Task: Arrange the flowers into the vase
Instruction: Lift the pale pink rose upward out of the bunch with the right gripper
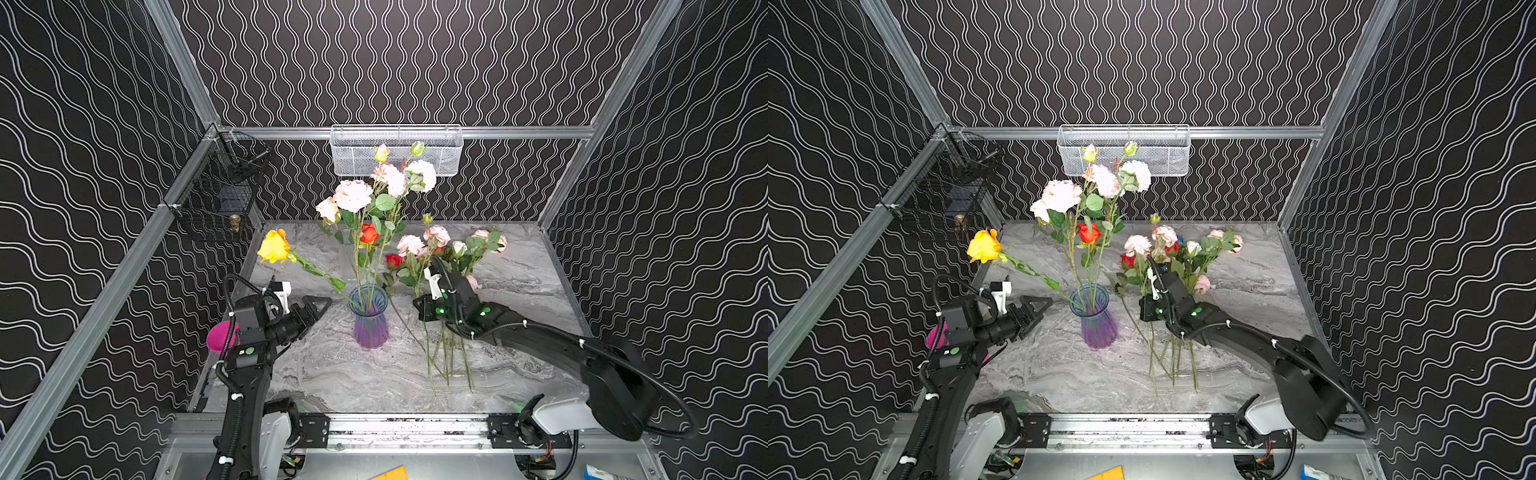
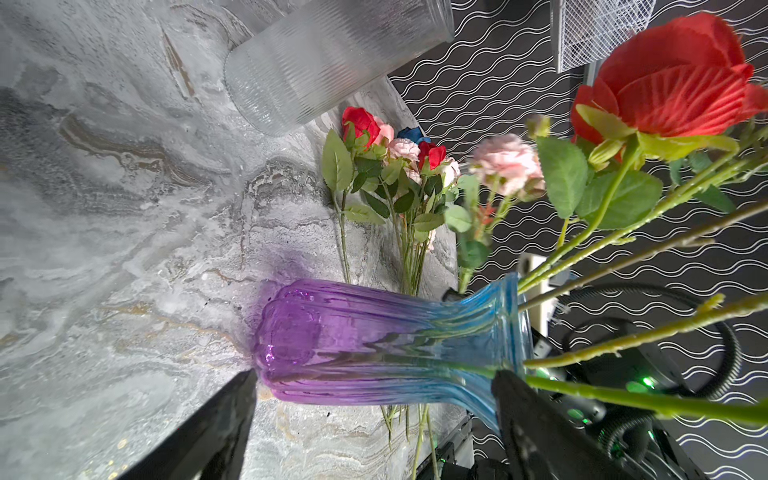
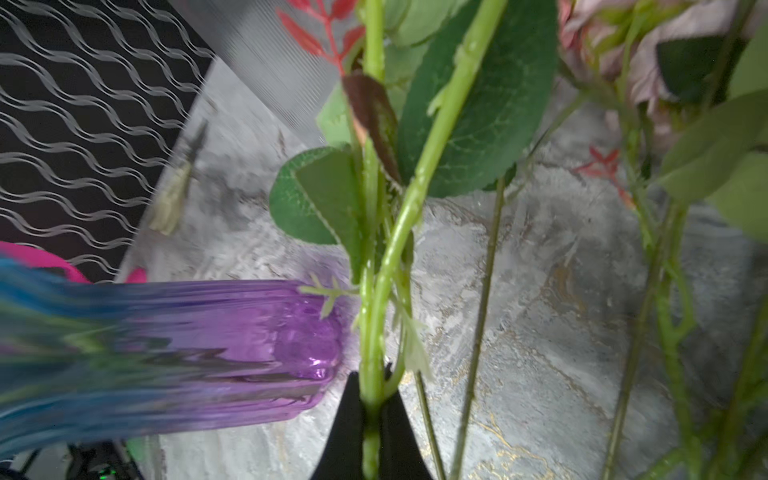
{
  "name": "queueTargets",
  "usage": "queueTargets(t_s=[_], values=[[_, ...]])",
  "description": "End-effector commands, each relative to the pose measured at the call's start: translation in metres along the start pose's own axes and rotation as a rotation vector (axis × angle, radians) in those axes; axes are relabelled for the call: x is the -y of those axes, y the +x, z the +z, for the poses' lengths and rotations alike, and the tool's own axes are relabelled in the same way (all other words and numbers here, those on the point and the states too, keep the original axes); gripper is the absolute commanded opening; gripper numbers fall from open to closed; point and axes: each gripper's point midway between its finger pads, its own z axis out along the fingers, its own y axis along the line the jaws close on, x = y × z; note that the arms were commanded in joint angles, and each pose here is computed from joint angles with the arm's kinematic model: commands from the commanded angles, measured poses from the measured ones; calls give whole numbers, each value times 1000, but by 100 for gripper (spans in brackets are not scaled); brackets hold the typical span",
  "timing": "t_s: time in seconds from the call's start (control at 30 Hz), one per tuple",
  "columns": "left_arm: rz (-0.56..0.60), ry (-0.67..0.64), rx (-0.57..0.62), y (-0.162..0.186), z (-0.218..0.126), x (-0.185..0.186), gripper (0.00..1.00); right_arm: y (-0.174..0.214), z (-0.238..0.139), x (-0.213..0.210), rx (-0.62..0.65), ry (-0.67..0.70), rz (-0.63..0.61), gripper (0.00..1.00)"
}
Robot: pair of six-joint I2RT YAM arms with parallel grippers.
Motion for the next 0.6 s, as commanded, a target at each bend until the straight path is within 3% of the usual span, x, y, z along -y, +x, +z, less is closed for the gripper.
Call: queueTargets(t_s=[0.0,0.23,0.43,0.57], values=[[10,14,10,-3,0,3,92,-35,-27,-13,175,-52,26,0],[0,22,0,-2,2,2,92,-83,-120,-41,642,-271,-40,0],[20,17,34,-4,-2,4,93,-129,-185,-85,849,-398,-138,0],[2,27,-5,-2,2,3,92,-157,-232,-133,992,-502,-242,0]])
